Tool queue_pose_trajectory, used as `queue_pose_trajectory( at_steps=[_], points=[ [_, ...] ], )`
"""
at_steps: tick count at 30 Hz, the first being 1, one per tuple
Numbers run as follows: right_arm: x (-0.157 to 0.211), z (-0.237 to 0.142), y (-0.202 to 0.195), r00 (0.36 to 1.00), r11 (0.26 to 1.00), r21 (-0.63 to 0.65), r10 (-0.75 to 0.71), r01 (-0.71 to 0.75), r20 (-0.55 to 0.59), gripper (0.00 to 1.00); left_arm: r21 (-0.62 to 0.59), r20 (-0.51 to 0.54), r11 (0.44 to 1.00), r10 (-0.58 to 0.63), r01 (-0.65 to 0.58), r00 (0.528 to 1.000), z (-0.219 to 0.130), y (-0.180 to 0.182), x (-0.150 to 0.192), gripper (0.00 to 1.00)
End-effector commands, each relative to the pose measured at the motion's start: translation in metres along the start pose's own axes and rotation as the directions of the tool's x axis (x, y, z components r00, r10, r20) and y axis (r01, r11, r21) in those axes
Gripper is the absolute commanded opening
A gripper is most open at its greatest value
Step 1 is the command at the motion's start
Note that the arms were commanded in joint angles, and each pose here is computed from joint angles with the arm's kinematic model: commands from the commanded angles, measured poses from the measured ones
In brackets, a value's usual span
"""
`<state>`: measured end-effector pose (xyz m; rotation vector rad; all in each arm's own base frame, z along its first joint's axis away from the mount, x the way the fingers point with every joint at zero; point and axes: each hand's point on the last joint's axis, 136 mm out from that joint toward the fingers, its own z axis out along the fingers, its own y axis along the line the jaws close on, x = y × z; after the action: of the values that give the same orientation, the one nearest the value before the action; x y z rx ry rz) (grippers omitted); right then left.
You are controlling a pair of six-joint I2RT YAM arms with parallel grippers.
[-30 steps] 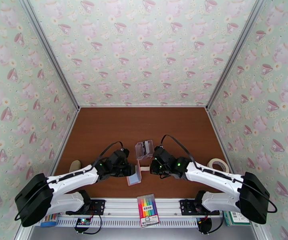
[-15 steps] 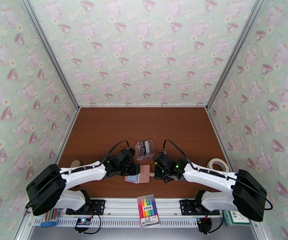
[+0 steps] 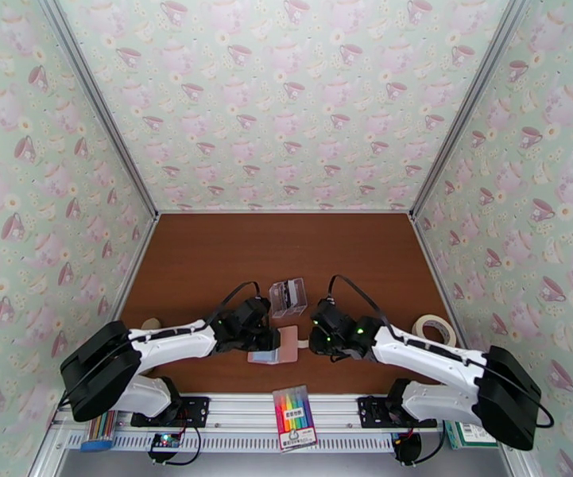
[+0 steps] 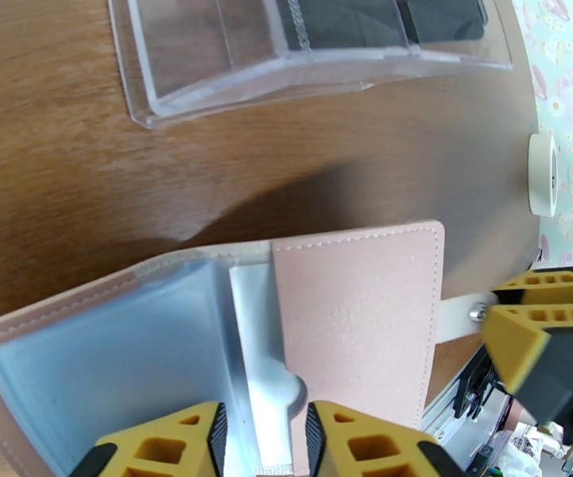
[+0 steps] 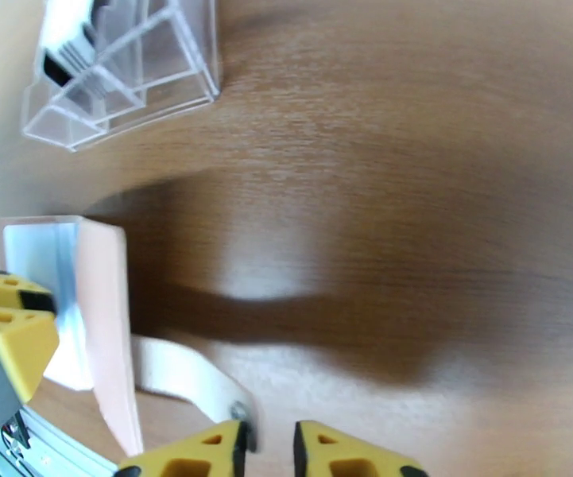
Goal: Put the credit cards into the card holder
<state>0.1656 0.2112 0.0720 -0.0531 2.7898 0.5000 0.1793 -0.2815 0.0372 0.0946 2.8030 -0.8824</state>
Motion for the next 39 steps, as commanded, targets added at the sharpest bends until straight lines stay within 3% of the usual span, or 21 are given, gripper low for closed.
queue_pose_trajectory(
  at_steps=[1,8,12,16,21,30,39],
  points=[
    [-0.018,-0.025,0.017,0.998,0.998,-0.058,-0.017,0.021,0.059,0.26,0.021,-0.005,1.000,0.020,-0.020,1.000,0.002,-0.011,-0.002,0.35],
    [-0.026,-0.056,0.079,0.998,0.941,-0.333,-0.042,0.057,0.053,0.25,0.011,-0.002,0.999,0.031,-0.031,1.000,0.001,-0.012,-0.001,0.34],
    [-0.026,-0.059,0.098,0.998,0.919,-0.391,-0.048,0.059,0.039,0.22,0.017,0.002,0.999,0.035,-0.035,0.999,0.000,-0.014,-0.001,0.34],
    [-0.024,-0.050,0.105,0.999,0.917,-0.396,-0.033,0.039,0.023,0.18,0.016,0.000,0.999,0.040,-0.040,0.999,0.001,-0.015,-0.001,0.34],
    [-0.023,-0.034,0.100,1.000,0.936,-0.353,-0.016,0.013,-0.007,0.04,0.020,0.005,0.999,0.042,-0.042,0.999,0.002,-0.014,0.000,0.31],
    [-0.018,-0.005,0.107,0.997,0.941,-0.338,0.000,-0.026,-0.078,0.03,0.016,0.000,0.999,0.049,-0.049,0.999,0.004,-0.015,0.000,0.30],
    [-0.009,0.024,0.079,0.995,0.976,-0.215,0.017,-0.037,-0.094,0.04,0.026,0.009,0.999,0.045,-0.045,0.999,0.001,-0.014,0.002,0.28]
  ],
)
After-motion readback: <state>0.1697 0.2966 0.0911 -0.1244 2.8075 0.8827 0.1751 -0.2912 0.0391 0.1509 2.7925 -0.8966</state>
